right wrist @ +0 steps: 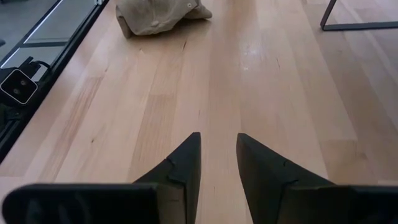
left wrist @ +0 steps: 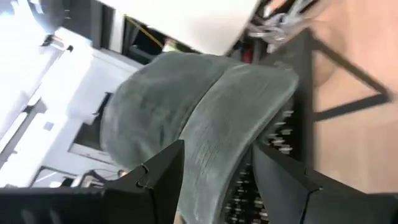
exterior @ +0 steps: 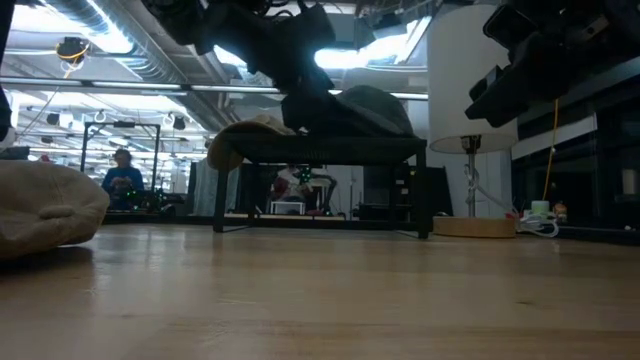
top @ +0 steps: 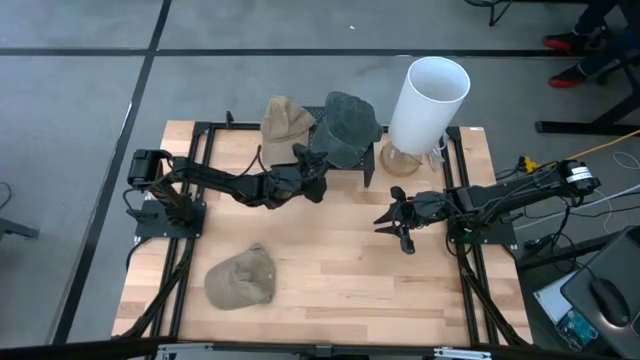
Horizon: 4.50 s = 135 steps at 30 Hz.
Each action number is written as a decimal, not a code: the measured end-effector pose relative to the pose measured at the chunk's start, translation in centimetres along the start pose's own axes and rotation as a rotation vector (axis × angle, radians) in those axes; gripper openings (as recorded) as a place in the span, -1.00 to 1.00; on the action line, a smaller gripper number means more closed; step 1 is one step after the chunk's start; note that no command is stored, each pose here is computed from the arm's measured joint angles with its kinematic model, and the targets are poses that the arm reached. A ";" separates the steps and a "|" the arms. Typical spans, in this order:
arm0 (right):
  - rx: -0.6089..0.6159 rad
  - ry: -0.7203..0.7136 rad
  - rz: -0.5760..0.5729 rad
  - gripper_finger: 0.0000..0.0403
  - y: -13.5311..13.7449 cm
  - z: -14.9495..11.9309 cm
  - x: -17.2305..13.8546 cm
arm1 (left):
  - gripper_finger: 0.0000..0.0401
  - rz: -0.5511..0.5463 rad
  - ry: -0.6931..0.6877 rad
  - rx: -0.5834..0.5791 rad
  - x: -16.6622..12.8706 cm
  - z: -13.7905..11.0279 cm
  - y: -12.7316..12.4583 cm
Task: Pick & Place hat
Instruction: Stack the dark green cap on top of the other dark green cap on the shelf, then stack the brown cap on top of the other brown cap on the shelf
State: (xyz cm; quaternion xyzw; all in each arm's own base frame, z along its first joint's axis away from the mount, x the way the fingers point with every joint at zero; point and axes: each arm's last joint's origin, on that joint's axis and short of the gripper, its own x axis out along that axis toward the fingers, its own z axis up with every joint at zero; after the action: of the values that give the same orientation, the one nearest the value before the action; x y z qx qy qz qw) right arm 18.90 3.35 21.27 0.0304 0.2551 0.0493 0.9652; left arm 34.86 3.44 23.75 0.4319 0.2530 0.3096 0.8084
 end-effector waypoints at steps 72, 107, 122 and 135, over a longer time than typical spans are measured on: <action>-0.182 0.124 0.045 -0.49 8.7 4.1 3.0 | -0.11 -0.962 0.566 -0.545 -23.2 4.2 -9.8; -0.187 0.107 0.021 -0.49 7.9 4.5 3.2 | -0.85 -0.793 0.602 -0.536 -19.1 3.5 -10.8; -0.190 0.037 0.036 -0.49 8.1 5.2 3.3 | -0.87 -0.613 0.063 -0.657 -19.0 7.8 -5.4; -0.265 -0.033 0.070 -0.49 8.7 5.5 4.4 | -0.85 -0.579 -0.156 -0.675 -17.6 10.1 -4.0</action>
State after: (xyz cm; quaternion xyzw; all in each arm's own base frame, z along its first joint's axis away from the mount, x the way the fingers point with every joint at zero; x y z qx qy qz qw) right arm 24.79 12.30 24.65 -0.0877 0.2291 0.1158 0.9625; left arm 30.89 -16.41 27.87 0.0776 0.1865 0.1023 0.9740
